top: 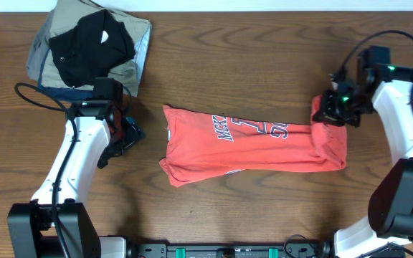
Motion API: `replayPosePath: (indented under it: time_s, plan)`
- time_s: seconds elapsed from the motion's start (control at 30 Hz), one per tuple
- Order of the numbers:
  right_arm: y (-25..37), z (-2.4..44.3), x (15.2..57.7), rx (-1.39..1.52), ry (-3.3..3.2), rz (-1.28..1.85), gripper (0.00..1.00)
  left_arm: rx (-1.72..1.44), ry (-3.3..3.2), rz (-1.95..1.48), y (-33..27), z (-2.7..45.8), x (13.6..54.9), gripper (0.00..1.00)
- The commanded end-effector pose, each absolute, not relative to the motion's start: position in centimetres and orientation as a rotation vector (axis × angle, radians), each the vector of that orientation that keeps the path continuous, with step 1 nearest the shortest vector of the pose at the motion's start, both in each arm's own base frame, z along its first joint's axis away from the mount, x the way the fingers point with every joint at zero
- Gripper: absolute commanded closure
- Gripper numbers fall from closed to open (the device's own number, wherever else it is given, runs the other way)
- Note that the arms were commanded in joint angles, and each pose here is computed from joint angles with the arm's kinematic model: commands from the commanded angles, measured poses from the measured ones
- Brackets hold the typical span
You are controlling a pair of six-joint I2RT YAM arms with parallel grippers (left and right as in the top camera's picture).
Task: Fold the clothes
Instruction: 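Fold the right end of the strip leftward over the middle with right gripper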
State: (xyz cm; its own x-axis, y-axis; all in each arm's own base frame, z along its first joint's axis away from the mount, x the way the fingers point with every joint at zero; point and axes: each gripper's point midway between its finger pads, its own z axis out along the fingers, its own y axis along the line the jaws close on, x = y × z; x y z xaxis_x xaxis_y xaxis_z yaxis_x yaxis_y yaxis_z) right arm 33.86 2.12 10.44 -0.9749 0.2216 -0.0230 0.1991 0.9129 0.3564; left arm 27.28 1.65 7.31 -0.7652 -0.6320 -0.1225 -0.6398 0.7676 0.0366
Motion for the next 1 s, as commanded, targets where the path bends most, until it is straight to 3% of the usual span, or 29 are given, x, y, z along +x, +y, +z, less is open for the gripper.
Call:
replayPosePath:
  time_s: [0.0, 0.5, 0.97]
  plan:
    - [3.8, 11.2, 33.8, 0.224, 3.006, 0.566, 0.99, -1.030, 2.875, 0.141, 1.9, 6.8, 27.0, 0.10]
    - [10.4, 8.9, 31.2, -0.072, 3.086, 0.582, 0.99, -1.036, 2.897, 0.155, 1.9, 6.1, 26.8, 0.10]
    - [13.0, 5.6, 29.0, -0.058, 3.124, 0.608, 0.99, -1.036, 2.897, 0.155, 1.9, 6.1, 26.8, 0.10]
